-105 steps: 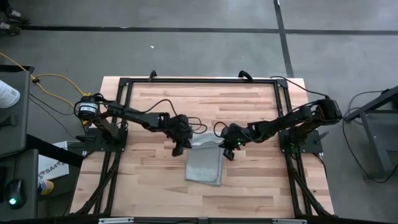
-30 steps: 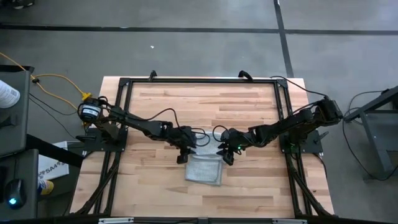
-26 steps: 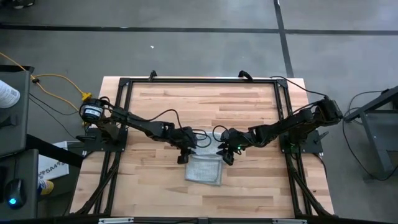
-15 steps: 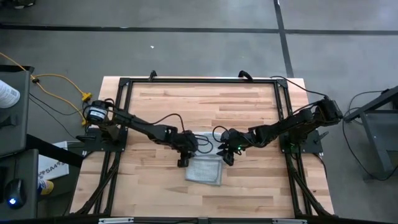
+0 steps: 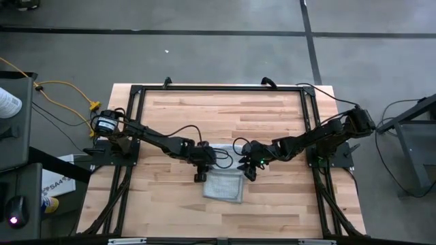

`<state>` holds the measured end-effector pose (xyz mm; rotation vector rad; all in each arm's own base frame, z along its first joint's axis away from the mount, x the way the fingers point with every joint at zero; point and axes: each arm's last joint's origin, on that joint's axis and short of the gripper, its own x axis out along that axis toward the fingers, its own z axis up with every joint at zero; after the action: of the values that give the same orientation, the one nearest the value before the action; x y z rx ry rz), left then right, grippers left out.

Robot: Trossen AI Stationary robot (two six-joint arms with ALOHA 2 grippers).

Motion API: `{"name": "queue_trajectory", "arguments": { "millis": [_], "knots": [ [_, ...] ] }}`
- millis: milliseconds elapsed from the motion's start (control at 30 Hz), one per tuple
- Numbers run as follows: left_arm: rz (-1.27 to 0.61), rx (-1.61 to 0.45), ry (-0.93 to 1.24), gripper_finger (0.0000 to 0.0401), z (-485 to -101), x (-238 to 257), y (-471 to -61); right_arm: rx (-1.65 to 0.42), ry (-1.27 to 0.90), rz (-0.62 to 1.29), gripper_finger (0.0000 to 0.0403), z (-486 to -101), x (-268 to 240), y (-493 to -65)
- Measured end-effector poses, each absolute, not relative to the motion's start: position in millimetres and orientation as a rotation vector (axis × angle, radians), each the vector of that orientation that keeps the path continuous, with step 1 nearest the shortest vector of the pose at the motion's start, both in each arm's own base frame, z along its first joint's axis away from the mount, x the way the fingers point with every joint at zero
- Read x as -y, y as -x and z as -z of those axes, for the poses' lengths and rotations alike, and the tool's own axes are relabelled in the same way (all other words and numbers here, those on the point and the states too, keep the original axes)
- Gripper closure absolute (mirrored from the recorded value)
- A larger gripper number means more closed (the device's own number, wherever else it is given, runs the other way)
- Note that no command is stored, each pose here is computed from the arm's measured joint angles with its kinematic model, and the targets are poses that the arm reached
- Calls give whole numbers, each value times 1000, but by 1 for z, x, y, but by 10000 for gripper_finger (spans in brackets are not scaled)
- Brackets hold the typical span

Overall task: Fold microfiber towels
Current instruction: Fold the gray microfiber towel

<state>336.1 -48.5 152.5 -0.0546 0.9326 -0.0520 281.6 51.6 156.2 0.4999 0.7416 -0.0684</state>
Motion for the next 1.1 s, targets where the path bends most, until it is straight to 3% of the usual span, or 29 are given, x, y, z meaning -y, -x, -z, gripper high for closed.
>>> {"name": "queue_trajectory", "arguments": {
  "millis": [300, 1100],
  "knots": [
    [59, -930, 56, 392, -153, 51, -336, -741, -503, 70, 248, -156, -52, -282],
    [59, -985, -8, 399, -152, 67, -330, -742, -503, 70, 248, -156, -52, -282]
  ]
}}
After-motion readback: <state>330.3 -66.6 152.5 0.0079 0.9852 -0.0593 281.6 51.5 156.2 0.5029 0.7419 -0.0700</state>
